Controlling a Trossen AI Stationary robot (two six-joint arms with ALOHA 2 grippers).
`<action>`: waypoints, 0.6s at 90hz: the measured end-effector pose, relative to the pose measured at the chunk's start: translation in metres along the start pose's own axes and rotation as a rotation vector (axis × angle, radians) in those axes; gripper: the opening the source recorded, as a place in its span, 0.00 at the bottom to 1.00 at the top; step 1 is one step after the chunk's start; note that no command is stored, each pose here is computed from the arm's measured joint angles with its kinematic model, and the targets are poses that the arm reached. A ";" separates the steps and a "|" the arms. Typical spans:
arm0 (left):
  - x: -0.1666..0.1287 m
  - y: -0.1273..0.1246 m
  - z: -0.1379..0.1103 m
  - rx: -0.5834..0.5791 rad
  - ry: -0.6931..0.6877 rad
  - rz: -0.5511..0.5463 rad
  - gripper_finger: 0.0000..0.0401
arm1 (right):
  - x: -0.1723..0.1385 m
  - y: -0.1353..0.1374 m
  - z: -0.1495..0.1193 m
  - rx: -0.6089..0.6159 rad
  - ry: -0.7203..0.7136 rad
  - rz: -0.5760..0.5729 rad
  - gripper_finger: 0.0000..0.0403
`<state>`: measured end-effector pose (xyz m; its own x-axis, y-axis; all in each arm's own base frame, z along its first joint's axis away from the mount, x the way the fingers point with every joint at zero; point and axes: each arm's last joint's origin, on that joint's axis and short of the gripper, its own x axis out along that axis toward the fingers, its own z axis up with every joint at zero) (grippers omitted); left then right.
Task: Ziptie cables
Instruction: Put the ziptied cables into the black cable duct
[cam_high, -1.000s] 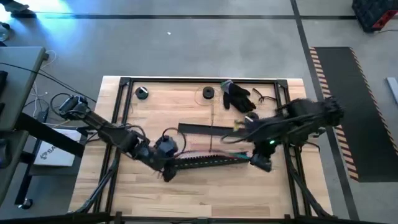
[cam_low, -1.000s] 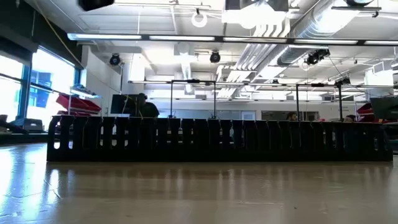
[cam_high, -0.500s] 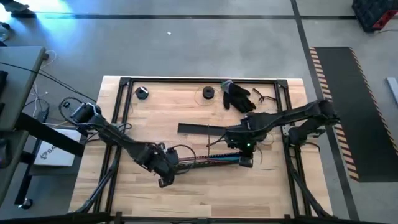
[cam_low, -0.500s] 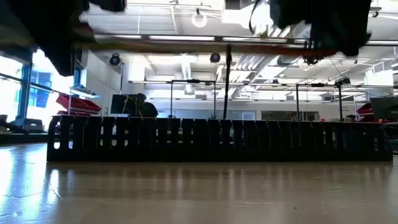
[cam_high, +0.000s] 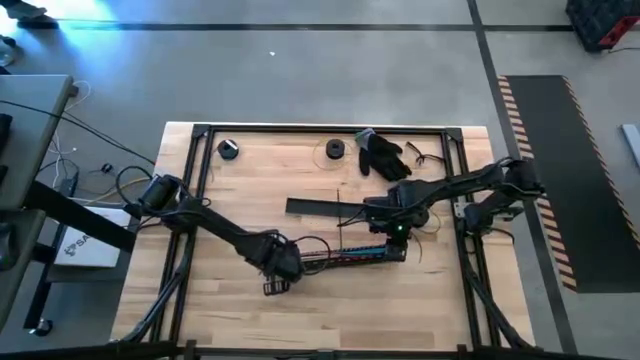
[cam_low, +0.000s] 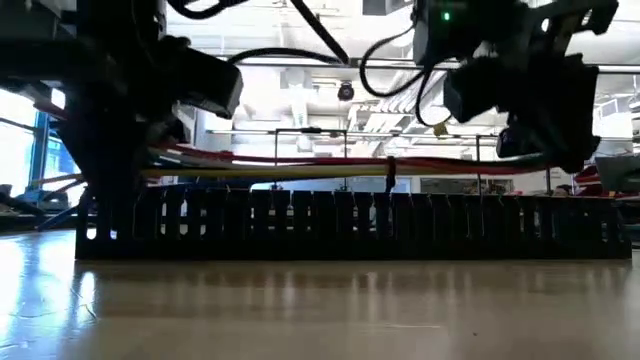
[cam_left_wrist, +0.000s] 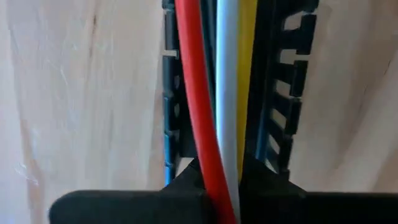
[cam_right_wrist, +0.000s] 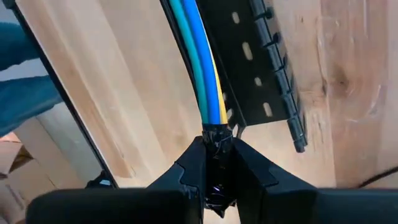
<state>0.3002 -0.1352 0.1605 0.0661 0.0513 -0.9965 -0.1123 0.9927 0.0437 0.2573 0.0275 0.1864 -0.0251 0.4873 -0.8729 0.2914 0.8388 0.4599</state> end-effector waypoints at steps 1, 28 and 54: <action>0.000 0.000 0.000 0.005 -0.002 0.003 0.00 | 0.001 -0.001 0.000 0.003 0.001 -0.001 0.08; 0.000 0.002 -0.001 0.058 -0.006 0.051 0.00 | 0.011 -0.007 0.000 0.039 -0.028 0.001 0.08; 0.000 0.005 -0.006 0.061 0.041 0.100 0.00 | 0.016 -0.010 0.002 0.049 -0.058 0.012 0.08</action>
<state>0.2932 -0.1306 0.1606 0.0171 0.1468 -0.9890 -0.0559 0.9878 0.1456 0.2556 0.0267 0.1677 0.0334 0.4813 -0.8759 0.3382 0.8193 0.4630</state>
